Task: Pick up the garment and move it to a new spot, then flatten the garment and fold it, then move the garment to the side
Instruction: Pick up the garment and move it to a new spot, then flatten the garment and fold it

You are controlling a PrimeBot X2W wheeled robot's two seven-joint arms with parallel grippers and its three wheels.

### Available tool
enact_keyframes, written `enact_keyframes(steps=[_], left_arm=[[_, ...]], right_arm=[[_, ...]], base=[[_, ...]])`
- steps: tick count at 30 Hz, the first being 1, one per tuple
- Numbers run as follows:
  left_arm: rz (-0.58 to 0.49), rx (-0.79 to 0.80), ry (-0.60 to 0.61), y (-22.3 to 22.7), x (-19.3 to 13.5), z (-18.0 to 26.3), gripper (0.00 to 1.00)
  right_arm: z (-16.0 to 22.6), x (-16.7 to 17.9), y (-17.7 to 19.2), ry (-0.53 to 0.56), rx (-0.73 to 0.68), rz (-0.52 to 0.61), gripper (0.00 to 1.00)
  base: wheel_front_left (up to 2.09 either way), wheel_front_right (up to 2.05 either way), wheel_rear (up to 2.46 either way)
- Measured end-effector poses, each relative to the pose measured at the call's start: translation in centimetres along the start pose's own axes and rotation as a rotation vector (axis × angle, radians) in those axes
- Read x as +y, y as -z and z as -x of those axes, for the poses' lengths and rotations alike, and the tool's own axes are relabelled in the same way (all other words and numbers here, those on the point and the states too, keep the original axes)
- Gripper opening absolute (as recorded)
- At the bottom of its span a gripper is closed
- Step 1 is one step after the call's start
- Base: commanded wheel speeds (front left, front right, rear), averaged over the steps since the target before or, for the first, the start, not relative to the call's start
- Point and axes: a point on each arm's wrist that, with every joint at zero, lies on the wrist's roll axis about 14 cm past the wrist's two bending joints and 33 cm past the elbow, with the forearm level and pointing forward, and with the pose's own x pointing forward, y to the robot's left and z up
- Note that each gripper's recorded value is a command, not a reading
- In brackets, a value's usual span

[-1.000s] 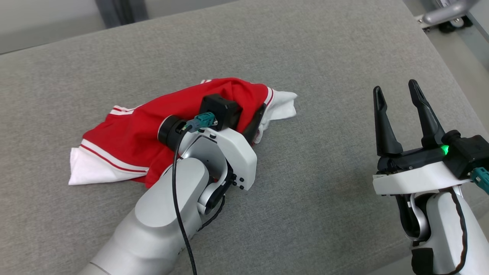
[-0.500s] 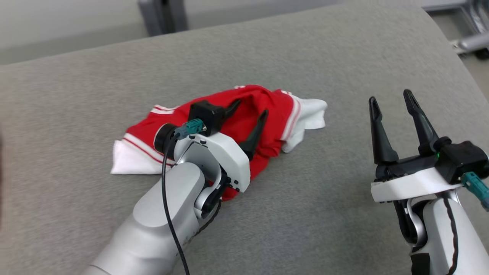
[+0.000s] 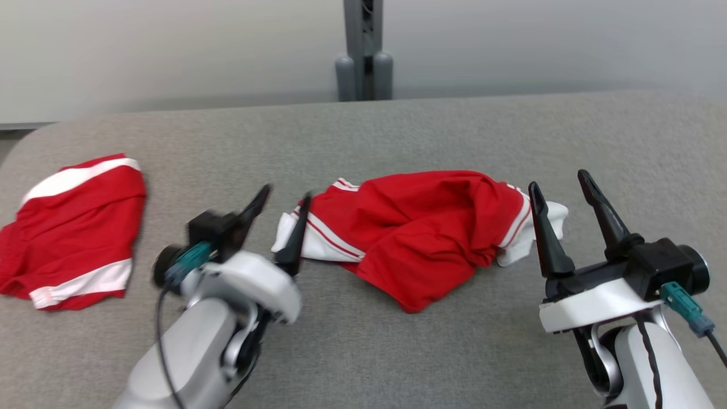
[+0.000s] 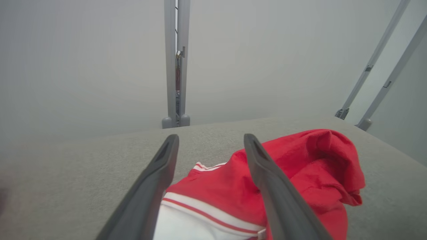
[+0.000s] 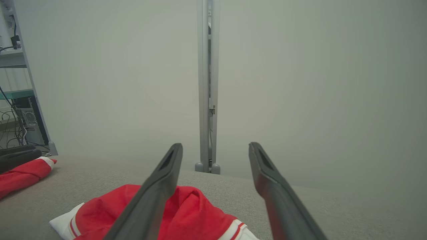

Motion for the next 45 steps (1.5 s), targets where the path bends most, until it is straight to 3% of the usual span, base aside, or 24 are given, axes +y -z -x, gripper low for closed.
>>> enact_keyframes(steps=[4,8,13,20,27,33,38,45], left_arm=[[-0.022,-0.027,-0.133,-0.2,4.3,3.9,1.0],[-0.047,-0.093,-0.208,-1.4,5.8,7.1,1.0],[-0.021,-0.115,-0.276,-0.5,5.8,10.4,1.0],[-0.003,-0.131,-0.291,0.0,5.6,11.5,1.0],[-0.014,-0.115,-0.286,0.7,5.7,11.8,1.0],[-0.016,-0.114,-0.308,0.9,6.2,12.4,1.0],[-0.008,-0.126,-0.342,0.6,6.9,13.1,1.0],[-0.008,-0.103,-0.401,1.3,8.2,14.7,1.0]], right_arm=[[0.2,2.0,-0.4,-0.05,-0.006,-0.007,1.0],[0.9,3.1,0.0,-0.076,0.009,-0.014,1.0],[1.8,3.7,0.5,-0.088,0.03,-0.027,1.0],[1.4,4.7,0.6,-0.119,0.031,-0.038,1.0],[-0.8,8.8,1.0,-0.288,0.06,0.008,1.0],[-3.6,11.2,3.1,-0.426,0.226,0.079,1.0],[-5.6,11.5,5.9,-0.512,0.402,0.21,1.0],[-6.8,11.9,9.7,-0.601,0.627,0.304,1.0]], base=[[0.0,0.0,0.0],[0.0,0.0,0.0],[0.0,0.0,0.0],[0.0,0.0,0.0],[0.0,0.0,0.0],[0.0,0.0,0.0],[0.0,0.0,0.0],[0.0,0.0,0.0]])
